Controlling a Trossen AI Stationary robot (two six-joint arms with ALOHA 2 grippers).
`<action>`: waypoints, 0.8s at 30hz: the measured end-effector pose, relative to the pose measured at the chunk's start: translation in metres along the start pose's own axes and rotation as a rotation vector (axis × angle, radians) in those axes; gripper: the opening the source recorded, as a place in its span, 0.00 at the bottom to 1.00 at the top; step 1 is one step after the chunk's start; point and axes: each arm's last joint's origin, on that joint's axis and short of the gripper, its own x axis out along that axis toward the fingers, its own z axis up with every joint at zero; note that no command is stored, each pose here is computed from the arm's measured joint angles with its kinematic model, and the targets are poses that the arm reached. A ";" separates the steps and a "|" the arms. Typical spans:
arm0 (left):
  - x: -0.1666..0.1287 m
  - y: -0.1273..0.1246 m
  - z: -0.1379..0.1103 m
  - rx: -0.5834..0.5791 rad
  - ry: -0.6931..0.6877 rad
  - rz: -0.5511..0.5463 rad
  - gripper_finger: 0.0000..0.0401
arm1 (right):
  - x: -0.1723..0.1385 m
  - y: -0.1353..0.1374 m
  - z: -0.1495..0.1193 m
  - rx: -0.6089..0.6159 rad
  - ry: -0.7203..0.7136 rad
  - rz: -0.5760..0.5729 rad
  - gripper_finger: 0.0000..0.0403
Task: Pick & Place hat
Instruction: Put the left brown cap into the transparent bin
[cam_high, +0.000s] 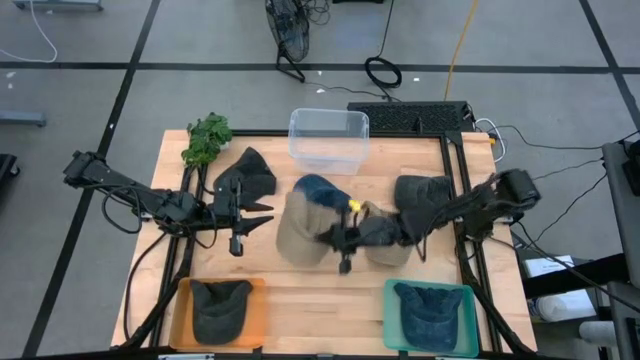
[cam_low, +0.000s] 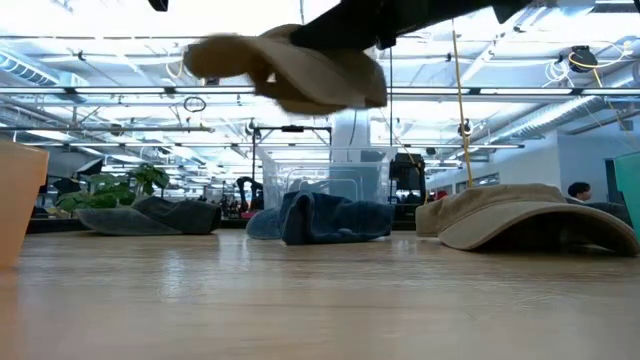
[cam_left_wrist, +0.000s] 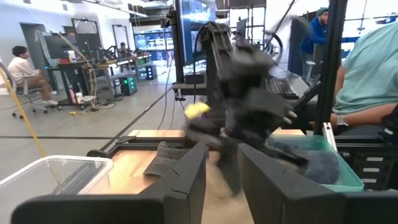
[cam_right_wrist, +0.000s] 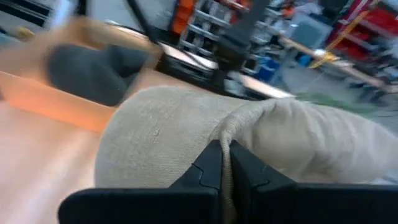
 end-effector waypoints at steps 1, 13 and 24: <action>0.000 0.000 0.000 0.003 0.000 0.006 0.25 | -0.004 -0.012 0.001 -0.025 0.007 -0.002 0.00; 0.000 0.001 0.001 -0.025 -0.008 0.017 0.25 | -0.026 -0.119 -0.017 -0.392 0.123 -0.197 0.00; 0.003 0.008 0.004 -0.022 -0.035 0.068 0.25 | -0.037 -0.170 -0.033 -0.760 0.233 -0.333 0.00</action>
